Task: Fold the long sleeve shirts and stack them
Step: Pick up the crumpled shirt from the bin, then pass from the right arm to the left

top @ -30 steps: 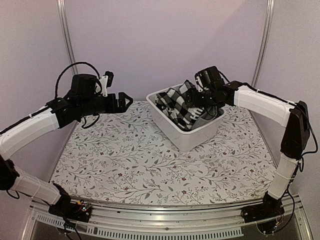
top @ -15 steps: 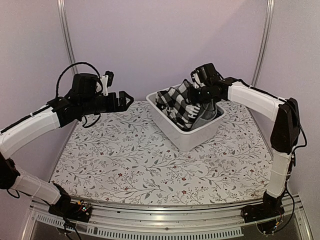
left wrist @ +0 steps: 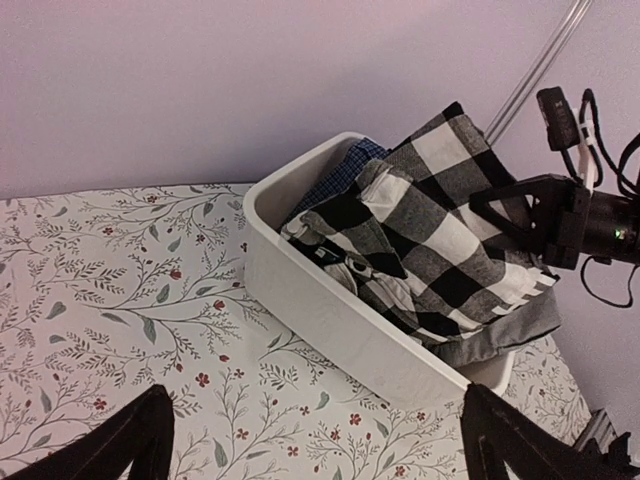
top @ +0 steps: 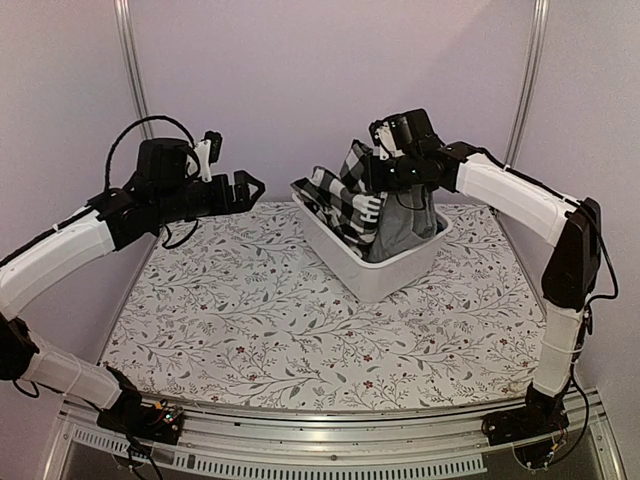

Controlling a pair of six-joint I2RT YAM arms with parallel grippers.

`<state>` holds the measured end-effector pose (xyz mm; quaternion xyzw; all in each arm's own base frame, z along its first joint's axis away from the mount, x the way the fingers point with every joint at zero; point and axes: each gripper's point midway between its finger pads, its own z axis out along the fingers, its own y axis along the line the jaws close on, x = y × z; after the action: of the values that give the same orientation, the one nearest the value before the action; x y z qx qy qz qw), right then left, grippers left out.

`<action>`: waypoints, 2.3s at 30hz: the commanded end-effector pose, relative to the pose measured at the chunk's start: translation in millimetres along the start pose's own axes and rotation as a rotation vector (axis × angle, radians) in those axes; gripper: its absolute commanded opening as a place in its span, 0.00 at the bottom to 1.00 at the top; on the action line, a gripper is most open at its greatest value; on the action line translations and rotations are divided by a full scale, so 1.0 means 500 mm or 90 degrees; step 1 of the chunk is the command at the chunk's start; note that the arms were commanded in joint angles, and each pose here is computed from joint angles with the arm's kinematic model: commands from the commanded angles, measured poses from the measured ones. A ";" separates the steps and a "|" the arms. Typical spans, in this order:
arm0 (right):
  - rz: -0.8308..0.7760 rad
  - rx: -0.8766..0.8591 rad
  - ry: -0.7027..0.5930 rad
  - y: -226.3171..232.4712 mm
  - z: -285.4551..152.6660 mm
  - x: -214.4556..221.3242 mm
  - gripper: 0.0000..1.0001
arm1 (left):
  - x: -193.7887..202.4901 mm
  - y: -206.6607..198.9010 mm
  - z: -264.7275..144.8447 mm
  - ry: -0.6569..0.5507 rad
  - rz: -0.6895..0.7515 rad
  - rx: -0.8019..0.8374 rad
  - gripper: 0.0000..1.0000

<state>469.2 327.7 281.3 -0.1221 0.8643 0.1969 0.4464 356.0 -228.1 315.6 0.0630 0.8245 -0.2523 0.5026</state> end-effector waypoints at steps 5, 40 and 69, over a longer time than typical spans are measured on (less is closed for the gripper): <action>-0.033 -0.113 -0.281 0.130 -0.228 -0.247 0.00 | -0.078 0.009 -0.044 -0.065 0.016 -0.021 1.00; -0.102 -0.451 -0.109 0.458 -0.312 0.035 0.00 | -0.180 0.072 -0.175 -0.201 0.027 -0.144 1.00; -0.071 -0.173 -0.146 0.187 -0.132 -0.132 0.00 | -0.115 0.014 -0.137 -0.123 0.040 -0.014 1.00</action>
<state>403.9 400.6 378.9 -0.2260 0.7757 0.2580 0.5298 331.4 -151.5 424.2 0.0077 0.7492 -0.1867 0.6355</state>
